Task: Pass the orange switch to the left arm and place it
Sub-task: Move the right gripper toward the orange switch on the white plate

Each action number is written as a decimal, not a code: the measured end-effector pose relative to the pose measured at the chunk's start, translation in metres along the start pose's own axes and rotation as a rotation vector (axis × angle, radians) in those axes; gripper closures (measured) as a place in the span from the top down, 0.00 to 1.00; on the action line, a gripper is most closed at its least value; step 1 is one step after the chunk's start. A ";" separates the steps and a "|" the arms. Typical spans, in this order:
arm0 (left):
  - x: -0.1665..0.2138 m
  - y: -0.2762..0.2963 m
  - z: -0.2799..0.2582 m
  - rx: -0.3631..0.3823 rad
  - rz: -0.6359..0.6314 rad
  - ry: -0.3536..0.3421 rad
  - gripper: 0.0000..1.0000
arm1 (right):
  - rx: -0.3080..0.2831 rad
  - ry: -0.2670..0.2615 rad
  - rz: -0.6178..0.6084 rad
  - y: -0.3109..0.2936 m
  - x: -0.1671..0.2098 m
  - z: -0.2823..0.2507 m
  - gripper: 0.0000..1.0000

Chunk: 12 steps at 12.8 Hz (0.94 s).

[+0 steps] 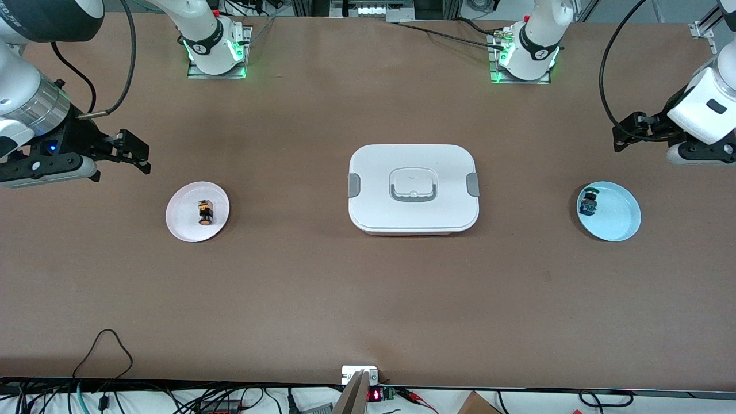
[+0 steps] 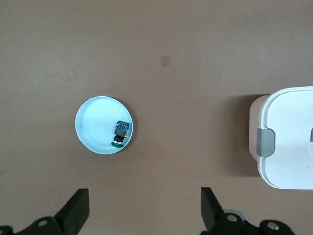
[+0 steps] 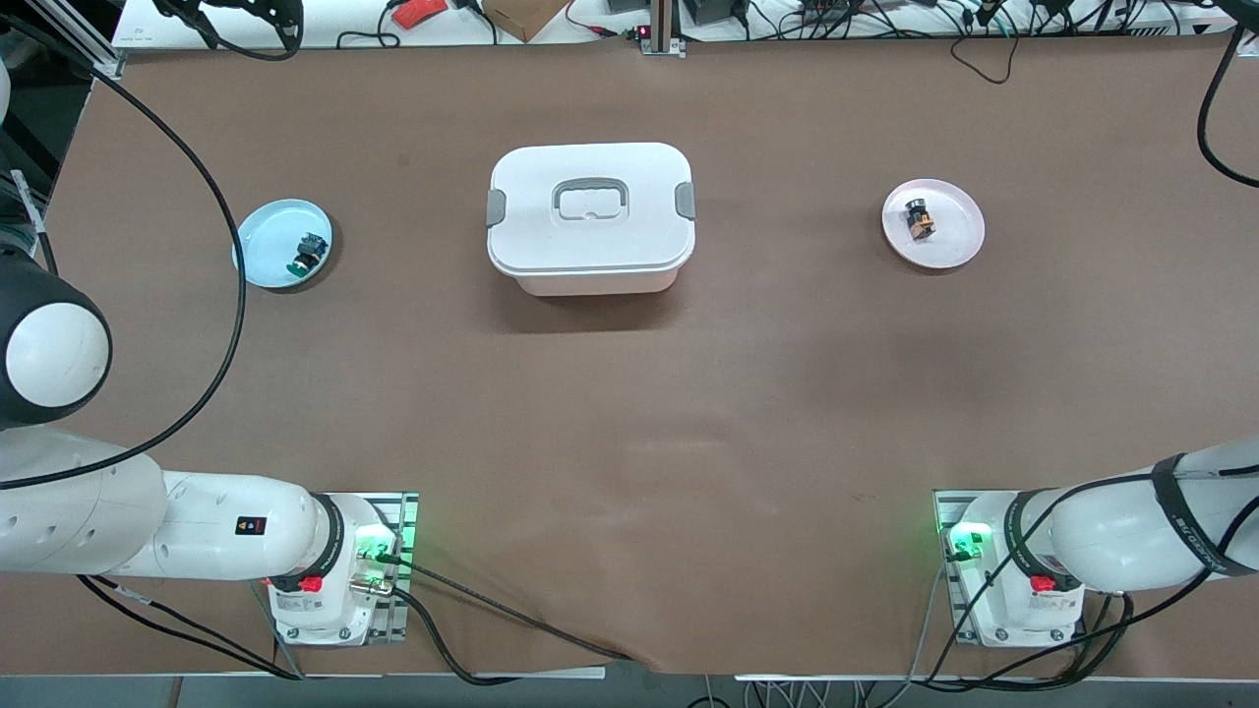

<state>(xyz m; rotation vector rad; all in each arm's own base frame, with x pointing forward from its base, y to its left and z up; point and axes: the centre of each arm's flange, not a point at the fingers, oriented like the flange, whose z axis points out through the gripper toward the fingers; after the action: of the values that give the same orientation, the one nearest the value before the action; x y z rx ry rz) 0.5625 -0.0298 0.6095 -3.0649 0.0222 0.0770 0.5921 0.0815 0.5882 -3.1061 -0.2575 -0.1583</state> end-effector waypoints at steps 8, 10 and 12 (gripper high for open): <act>0.003 0.000 0.005 0.000 -0.001 -0.008 1.00 | -0.006 0.011 0.005 0.004 0.002 0.000 1.00; 0.003 0.000 0.005 0.000 -0.001 -0.008 1.00 | -0.008 0.015 0.014 0.010 0.002 -0.001 1.00; 0.003 0.000 0.005 -0.002 -0.001 -0.009 1.00 | -0.011 0.019 0.035 0.022 0.001 -0.003 1.00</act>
<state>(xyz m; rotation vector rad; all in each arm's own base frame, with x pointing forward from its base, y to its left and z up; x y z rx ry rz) 0.5651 -0.0295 0.6043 -3.0669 0.0204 0.0910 0.5961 0.0599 0.5909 -3.1158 -0.2020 -0.1889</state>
